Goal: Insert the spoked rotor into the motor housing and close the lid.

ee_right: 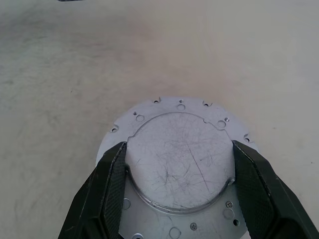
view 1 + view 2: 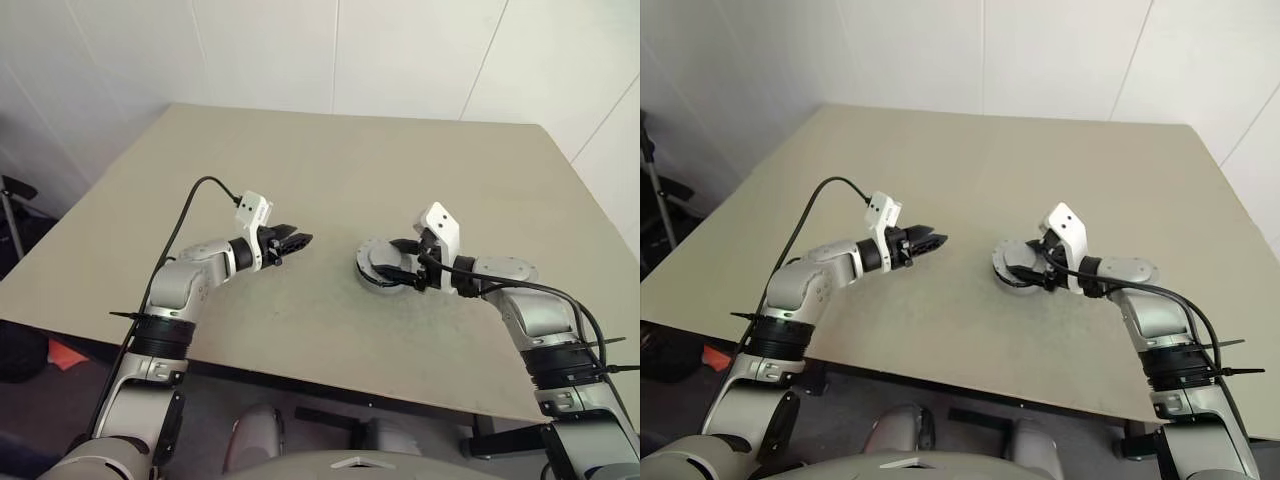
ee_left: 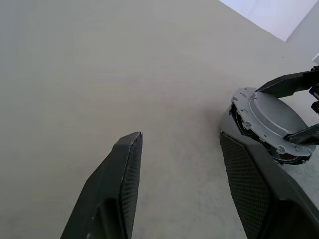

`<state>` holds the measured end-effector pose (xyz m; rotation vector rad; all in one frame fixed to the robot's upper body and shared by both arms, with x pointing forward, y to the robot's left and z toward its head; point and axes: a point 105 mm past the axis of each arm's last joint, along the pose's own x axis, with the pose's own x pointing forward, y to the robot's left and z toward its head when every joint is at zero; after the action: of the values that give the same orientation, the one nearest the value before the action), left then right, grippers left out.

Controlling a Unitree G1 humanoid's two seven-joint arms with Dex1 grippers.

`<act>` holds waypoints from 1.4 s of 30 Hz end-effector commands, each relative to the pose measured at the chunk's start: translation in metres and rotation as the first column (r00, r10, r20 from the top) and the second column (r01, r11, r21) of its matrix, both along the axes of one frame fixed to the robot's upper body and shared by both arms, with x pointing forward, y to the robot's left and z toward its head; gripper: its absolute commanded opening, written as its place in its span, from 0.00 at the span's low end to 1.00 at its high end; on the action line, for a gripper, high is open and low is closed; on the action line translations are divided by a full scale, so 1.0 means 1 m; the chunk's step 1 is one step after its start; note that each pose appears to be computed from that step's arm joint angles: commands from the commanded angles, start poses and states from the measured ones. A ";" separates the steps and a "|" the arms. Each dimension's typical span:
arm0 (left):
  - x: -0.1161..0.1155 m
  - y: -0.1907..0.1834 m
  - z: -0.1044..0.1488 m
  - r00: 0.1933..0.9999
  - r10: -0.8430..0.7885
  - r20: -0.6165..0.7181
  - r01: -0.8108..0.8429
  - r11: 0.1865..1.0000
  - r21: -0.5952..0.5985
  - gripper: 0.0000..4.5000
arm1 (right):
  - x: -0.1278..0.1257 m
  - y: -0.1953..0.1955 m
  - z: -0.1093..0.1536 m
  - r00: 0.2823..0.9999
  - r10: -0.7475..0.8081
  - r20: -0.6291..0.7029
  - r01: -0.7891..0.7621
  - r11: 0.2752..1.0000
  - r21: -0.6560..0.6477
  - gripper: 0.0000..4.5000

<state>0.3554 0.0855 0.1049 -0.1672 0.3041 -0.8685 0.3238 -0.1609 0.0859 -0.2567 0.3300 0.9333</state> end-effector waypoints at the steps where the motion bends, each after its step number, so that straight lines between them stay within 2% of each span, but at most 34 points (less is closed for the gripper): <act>1: 0.003 0.002 0.011 0.999 0.006 0.045 -0.006 1.000 -0.008 0.58 | -0.009 -0.005 0.002 0.998 0.057 0.011 -0.056 0.997 -0.062 0.69; 3: 0.002 0.002 0.011 0.999 0.005 0.043 -0.005 1.000 -0.008 0.58 | -0.013 -0.011 -0.006 0.998 0.064 -0.008 -0.064 0.992 -0.106 0.69; 9: 0.002 0.002 0.010 0.999 0.005 0.041 -0.004 1.000 -0.004 0.58 | -0.009 -0.019 -0.008 0.999 0.044 0.003 -0.043 0.989 -0.144 0.69; 14: 0.001 0.002 0.009 0.999 0.005 0.040 -0.005 1.000 -0.002 0.58 | -0.001 -0.013 -0.001 0.999 0.018 0.038 -0.014 0.994 -0.110 0.69; 23: 0.000 0.001 0.008 0.999 0.010 0.037 -0.010 1.000 -0.001 0.58 | 0.000 -0.012 -0.001 0.999 0.026 0.035 -0.021 0.991 -0.136 0.69; 31: 0.000 0.000 0.005 1.000 0.012 0.029 -0.012 1.000 -0.002 0.58 | 0.007 -0.007 0.004 1.000 0.009 0.023 -0.007 0.997 -0.077 0.69; 38: 0.001 0.002 0.005 0.999 0.021 0.029 -0.021 1.000 -0.003 0.58 | 0.004 -0.018 -0.016 1.000 0.012 -0.001 -0.012 0.988 -0.152 0.69; 42: 0.006 -0.006 0.016 0.999 0.032 0.009 -0.031 0.996 -0.085 0.58 | 0.005 -0.023 -0.026 1.000 0.000 -0.008 -0.002 0.981 -0.194 0.69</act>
<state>0.3556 0.0834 0.1014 -0.2101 0.3120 -0.8437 0.3275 -0.1700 0.0744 -0.3853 0.3550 0.9538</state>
